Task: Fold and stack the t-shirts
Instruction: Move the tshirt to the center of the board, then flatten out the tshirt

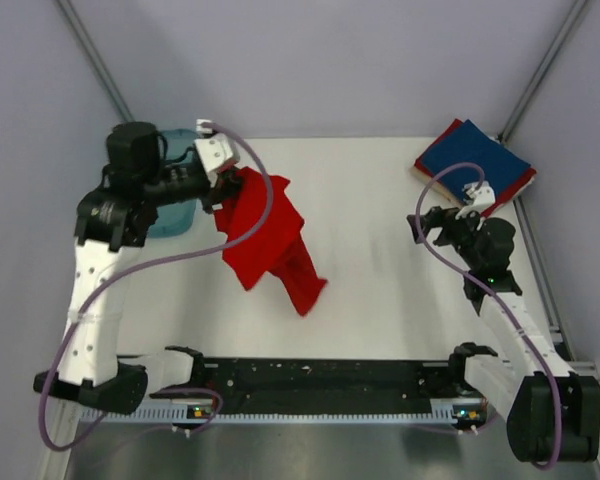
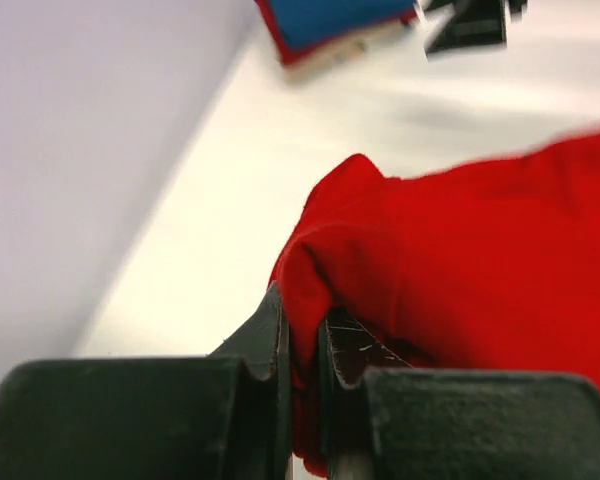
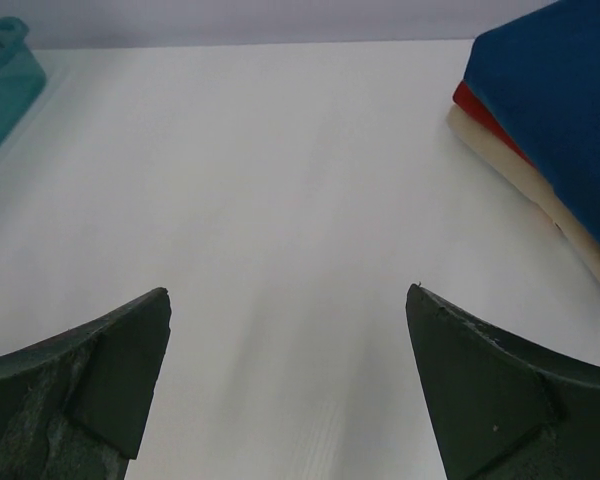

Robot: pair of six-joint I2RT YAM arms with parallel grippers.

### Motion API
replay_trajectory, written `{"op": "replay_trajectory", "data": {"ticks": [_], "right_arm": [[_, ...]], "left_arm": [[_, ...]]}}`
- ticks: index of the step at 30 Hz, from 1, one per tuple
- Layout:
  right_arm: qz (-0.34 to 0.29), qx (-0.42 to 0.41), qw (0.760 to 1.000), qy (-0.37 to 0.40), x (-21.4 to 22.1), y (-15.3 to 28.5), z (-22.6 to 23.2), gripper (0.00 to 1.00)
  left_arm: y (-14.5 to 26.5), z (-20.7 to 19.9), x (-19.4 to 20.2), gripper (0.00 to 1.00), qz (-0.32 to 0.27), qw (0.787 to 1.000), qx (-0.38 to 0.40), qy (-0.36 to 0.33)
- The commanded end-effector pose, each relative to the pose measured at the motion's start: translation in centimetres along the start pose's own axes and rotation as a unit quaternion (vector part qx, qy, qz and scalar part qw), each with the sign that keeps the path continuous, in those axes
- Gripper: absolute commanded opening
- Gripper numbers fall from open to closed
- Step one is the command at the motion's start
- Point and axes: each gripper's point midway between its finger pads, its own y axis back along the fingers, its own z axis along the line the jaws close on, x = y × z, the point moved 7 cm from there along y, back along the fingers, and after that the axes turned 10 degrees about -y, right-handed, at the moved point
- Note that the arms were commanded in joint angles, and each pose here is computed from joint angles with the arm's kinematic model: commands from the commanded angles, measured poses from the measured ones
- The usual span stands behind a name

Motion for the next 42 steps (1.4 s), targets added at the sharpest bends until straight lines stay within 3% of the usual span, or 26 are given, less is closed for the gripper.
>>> {"op": "replay_trajectory", "data": {"ticks": [1, 5, 6, 7, 9, 11, 15, 19, 22, 25, 32, 34, 36, 37, 38, 42], "right_arm": [[-0.03, -0.076, 0.997, 0.003, -3.2, -0.2, 2.5, 0.99], [-0.009, -0.114, 0.993, -0.007, -3.5, -0.5, 3.5, 0.99], [-0.002, -0.119, 0.993, -0.014, -3.7, -0.7, 3.6, 0.99], [0.007, -0.124, 0.992, -0.02, -3.7, -0.7, 3.8, 0.99], [0.033, -0.153, 0.987, -0.029, -3.3, -0.9, 4.8, 0.99], [0.064, -0.169, 0.983, -0.023, -2.6, -1.1, 5.9, 0.99], [0.153, -0.183, 0.971, 0.034, 1.0, -2.1, 9.8, 0.99], [0.213, -0.171, 0.959, 0.072, 4.6, -4.1, 12.4, 0.98], [0.263, -0.158, 0.948, 0.088, 7.0, -6.1, 14.3, 0.89], [0.332, -0.174, 0.921, 0.104, 10.5, -8.0, 17.0, 0.82], [0.398, -0.219, 0.885, 0.099, 16.2, -11.7, 22.5, 0.79], [0.427, -0.212, 0.875, 0.089, 17.2, -12.5, 22.7, 0.56], [0.438, -0.209, 0.87, 0.089, 16.8, -12.8, 23.2, 0.17], [0.432, -0.215, 0.871, 0.09, 16.1, -12.9, 23.5, 0.05], [0.419, -0.221, 0.876, 0.091, 15.1, -12.8, 23.9, 0.0], [0.351, -0.216, 0.91, 0.047, 8.1, -12.6, 24.4, 0.0]], "left_arm": [[-6.2, -1.5, 8.0, 0.0, 0.062, 0.989, 0.101, 0.092], [-10.3, -1.6, 13.7, 0.02, 0.108, 0.976, 0.136, 0.129], [-11.3, -1.1, 15.5, 0.21, 0.134, 0.973, 0.129, 0.134], [-12.0, -0.2, 17.3, 0.48, 0.172, 0.969, 0.11, 0.139], [-12.6, 1.6, 20.2, 0.73, 0.234, 0.956, 0.072, 0.163], [-11.7, 3.8, 21.4, 0.89, 0.232, 0.951, 0.038, 0.2], [-8.0, 6.0, 22.8, 0.99, 0.198, 0.941, -0.009, 0.274], [-4.2, 4.1, 24.9, 0.99, 0.244, 0.927, -0.031, 0.283], [-1.9, 0.7, 25.8, 0.99, 0.269, 0.921, -0.023, 0.28], [0.0, -3.4, 25.9, 0.98, 0.294, 0.92, 0.003, 0.26], [3.4, -11.8, 24.9, 0.96, 0.313, 0.919, 0.077, 0.229], [4.0, -13.5, 24.6, 0.95, 0.321, 0.91, 0.107, 0.239], [4.1, -14.3, 24.3, 0.93, 0.319, 0.906, 0.131, 0.247], [4.0, -14.6, 24.0, 0.92, 0.315, 0.905, 0.143, 0.248], [3.5, -14.9, 23.6, 0.92, 0.309, 0.905, 0.157, 0.245], [-0.3, -16.7, 21.2, 0.93, 0.28, 0.912, 0.232, 0.19]]}}
